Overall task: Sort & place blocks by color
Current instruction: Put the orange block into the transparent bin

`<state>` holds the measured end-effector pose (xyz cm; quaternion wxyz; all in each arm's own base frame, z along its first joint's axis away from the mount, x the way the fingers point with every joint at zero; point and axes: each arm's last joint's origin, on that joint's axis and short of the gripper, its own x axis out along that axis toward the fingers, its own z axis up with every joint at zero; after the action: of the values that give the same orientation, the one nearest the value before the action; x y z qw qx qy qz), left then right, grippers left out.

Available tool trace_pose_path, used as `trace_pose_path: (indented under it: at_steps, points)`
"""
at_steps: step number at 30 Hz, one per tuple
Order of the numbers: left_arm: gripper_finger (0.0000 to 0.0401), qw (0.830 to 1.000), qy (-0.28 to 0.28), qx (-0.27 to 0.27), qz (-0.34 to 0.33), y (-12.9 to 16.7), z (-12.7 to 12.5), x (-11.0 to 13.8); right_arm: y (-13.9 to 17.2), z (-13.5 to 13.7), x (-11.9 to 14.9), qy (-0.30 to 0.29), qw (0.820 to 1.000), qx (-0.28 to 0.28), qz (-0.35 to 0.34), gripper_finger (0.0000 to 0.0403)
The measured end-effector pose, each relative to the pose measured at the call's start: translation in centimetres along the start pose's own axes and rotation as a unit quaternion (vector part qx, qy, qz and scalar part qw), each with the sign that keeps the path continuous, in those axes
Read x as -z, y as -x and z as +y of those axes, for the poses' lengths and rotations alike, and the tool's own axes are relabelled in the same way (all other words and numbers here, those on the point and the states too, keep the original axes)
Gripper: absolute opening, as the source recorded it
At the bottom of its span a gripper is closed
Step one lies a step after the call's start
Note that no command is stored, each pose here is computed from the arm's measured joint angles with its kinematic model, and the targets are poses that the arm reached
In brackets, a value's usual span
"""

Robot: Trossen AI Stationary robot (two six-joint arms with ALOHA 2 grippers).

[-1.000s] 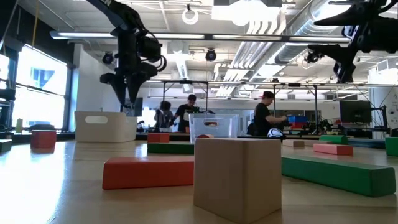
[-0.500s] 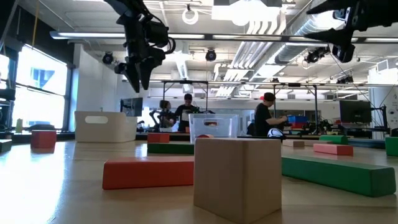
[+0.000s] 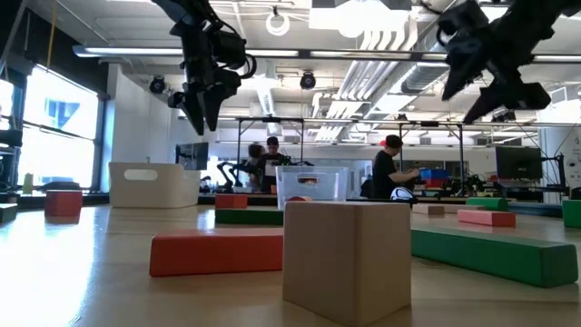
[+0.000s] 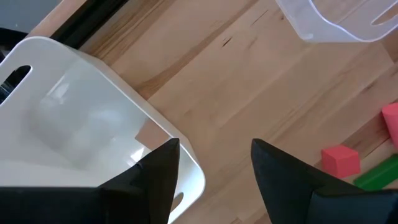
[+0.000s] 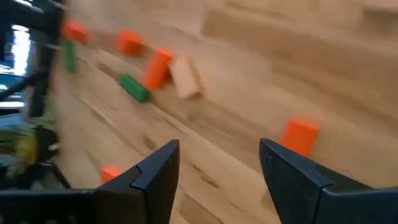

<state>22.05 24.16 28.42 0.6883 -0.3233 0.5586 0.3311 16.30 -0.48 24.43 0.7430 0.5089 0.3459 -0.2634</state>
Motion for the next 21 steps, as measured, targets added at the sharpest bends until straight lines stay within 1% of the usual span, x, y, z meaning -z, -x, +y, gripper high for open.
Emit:
trace_pose_path:
  at_steps: [3,7,11,14,17,21]
  points:
    - [0.0186,1.0,0.0,0.0,0.0,0.0,0.0,0.0,-1.7,0.1,0.1,-0.025,0.999,0.036,0.028,0.0209]
    - [0.0186,1.0,0.0,0.0,0.0,0.0,0.0,0.0,-3.7,0.1,0.2,-0.051,0.994,0.086,0.047,0.0209]
    - [0.0186,1.0,0.0,0.0,0.0,0.0,0.0,0.0,-5.5,-0.1,0.3,-0.054,0.988,0.127,0.063,0.0209]
    - [0.0186,1.0,-0.004,0.0,0.0,0.0,0.0,0.0,-6.6,-0.3,0.5,-0.058,0.983,0.151,0.082,0.0209]
    - [0.0186,1.0,-0.004,-0.003,-0.001,0.0,0.0,0.0,-7.6,-0.5,0.6,-0.076,0.977,0.175,0.091,0.0209]
    - [0.0186,1.0,-0.004,-0.004,-0.001,0.0,0.0,0.0,-8.8,-0.8,0.8,-0.079,0.971,0.203,0.101,0.0209]
